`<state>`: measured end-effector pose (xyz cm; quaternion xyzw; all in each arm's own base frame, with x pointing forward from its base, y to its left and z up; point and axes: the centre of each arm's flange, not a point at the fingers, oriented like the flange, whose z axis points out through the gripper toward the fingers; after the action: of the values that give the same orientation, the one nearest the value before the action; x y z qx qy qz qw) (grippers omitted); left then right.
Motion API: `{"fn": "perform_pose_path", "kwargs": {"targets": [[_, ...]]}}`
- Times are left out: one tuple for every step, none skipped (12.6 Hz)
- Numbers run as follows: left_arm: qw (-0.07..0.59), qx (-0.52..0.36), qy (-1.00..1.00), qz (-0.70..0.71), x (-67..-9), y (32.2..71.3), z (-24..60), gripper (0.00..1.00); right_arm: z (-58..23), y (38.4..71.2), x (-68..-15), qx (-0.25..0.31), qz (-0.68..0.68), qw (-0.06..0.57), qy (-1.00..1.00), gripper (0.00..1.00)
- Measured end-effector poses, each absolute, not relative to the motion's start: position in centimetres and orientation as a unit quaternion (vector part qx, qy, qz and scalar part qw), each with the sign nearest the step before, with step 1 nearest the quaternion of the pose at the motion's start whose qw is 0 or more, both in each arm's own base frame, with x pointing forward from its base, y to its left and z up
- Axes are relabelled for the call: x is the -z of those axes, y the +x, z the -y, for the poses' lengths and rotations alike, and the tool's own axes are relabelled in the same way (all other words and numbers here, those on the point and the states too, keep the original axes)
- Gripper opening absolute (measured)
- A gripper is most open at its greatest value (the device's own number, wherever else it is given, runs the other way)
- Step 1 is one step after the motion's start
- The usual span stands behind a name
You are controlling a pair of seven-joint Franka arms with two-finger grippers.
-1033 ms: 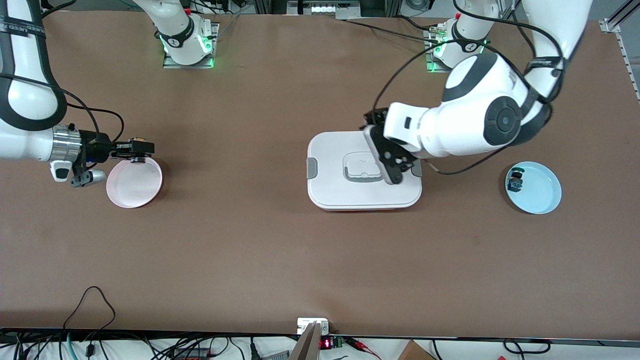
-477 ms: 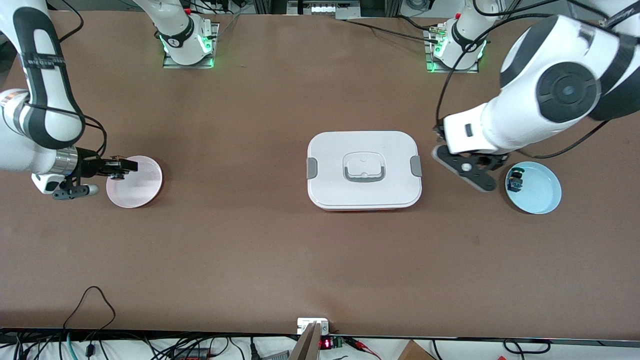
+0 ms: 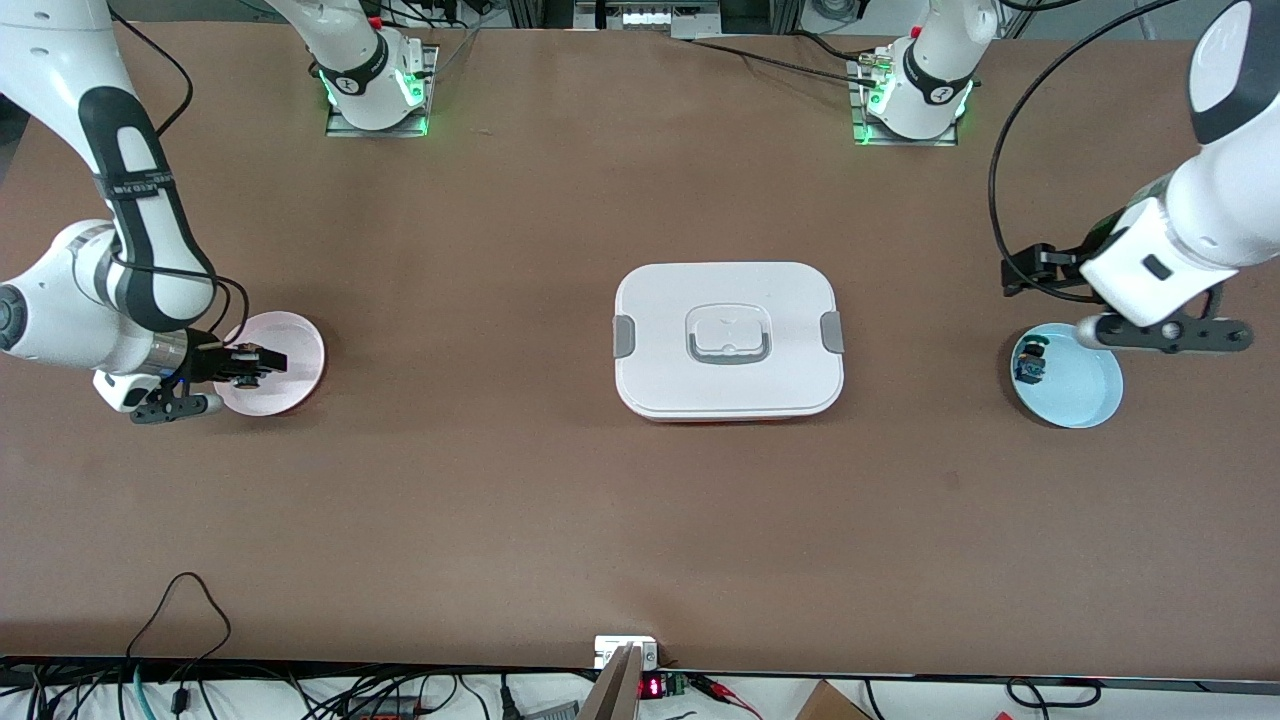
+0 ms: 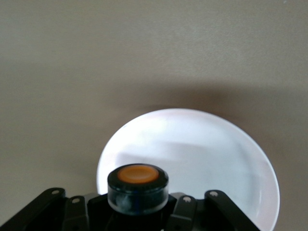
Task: Transfer orange switch to right arm and place
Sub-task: 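Lower the switch onto the white plate with the right gripper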
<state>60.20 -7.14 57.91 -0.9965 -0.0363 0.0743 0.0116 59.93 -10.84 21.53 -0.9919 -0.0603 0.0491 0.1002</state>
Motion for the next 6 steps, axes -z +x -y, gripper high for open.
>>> {"fn": "perform_pose_path", "kwargs": {"targets": [[0.005,-0.066,-0.995,0.073,-58.3,59.8,6.6,1.00,11.0,59.8,-20.5,-0.046,0.060,0.095,-0.993,0.00],[-0.006,-0.063,-0.993,0.097,-58.8,59.1,6.0,1.00,11.1,59.5,-19.4,-0.042,0.058,0.090,-0.993,0.00],[-0.015,-0.063,-0.992,0.111,-59.2,58.4,5.4,1.00,11.2,59.0,-18.4,-0.041,0.057,0.086,-0.994,0.00],[-0.019,-0.058,-0.991,0.121,-59.5,58.0,4.8,1.00,11.2,58.6,-17.8,-0.042,0.056,0.084,-0.994,0.02],[-0.020,-0.047,-0.991,0.125,-59.9,57.7,4.4,1.00,11.1,58.4,-17.5,-0.043,0.055,0.083,-0.994,0.04],[-0.021,-0.038,-0.991,0.127,-60.1,57.5,4.3,1.00,11.1,58.4,-17.5,-0.042,0.056,0.083,-0.994,0.14]]}}
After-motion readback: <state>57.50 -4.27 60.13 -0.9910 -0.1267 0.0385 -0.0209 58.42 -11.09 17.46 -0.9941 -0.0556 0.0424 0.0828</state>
